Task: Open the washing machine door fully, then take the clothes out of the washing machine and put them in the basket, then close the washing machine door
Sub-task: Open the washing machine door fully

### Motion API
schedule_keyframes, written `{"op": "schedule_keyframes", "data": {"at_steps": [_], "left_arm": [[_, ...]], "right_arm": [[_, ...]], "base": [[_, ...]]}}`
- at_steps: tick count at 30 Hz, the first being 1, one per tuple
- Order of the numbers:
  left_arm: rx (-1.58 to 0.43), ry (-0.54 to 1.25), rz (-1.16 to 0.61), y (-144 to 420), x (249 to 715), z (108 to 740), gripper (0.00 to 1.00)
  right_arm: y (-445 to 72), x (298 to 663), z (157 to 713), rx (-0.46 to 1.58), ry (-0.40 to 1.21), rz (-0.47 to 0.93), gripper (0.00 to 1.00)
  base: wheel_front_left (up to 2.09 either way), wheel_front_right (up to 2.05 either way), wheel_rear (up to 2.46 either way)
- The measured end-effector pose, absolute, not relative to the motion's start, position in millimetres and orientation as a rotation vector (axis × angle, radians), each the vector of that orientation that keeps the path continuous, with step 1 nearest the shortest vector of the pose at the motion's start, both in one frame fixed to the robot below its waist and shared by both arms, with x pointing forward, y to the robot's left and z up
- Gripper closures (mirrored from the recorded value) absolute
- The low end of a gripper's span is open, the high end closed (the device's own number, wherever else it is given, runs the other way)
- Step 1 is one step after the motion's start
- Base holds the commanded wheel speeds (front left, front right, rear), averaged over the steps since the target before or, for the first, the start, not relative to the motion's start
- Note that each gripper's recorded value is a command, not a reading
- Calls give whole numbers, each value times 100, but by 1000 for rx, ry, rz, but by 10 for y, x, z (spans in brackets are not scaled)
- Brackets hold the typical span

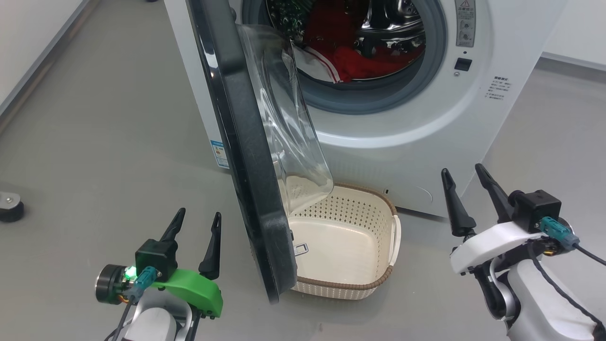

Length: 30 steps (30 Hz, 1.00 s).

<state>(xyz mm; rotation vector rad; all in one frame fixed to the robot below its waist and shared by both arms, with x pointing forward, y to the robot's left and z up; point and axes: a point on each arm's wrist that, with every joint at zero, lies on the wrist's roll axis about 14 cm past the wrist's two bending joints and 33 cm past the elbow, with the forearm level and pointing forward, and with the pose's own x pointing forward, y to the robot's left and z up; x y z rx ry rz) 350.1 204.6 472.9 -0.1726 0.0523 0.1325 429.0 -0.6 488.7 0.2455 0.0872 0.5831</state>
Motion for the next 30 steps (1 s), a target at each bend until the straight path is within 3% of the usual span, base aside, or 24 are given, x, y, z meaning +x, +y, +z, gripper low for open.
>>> {"op": "schedule_keyframes", "data": {"at_steps": [30], "left_arm": [[-177,73,135,2038,3464,4658,0]], "right_arm": [[-65,4106,4732,192,90,503,0]], "base": [[0,0,0]]}}
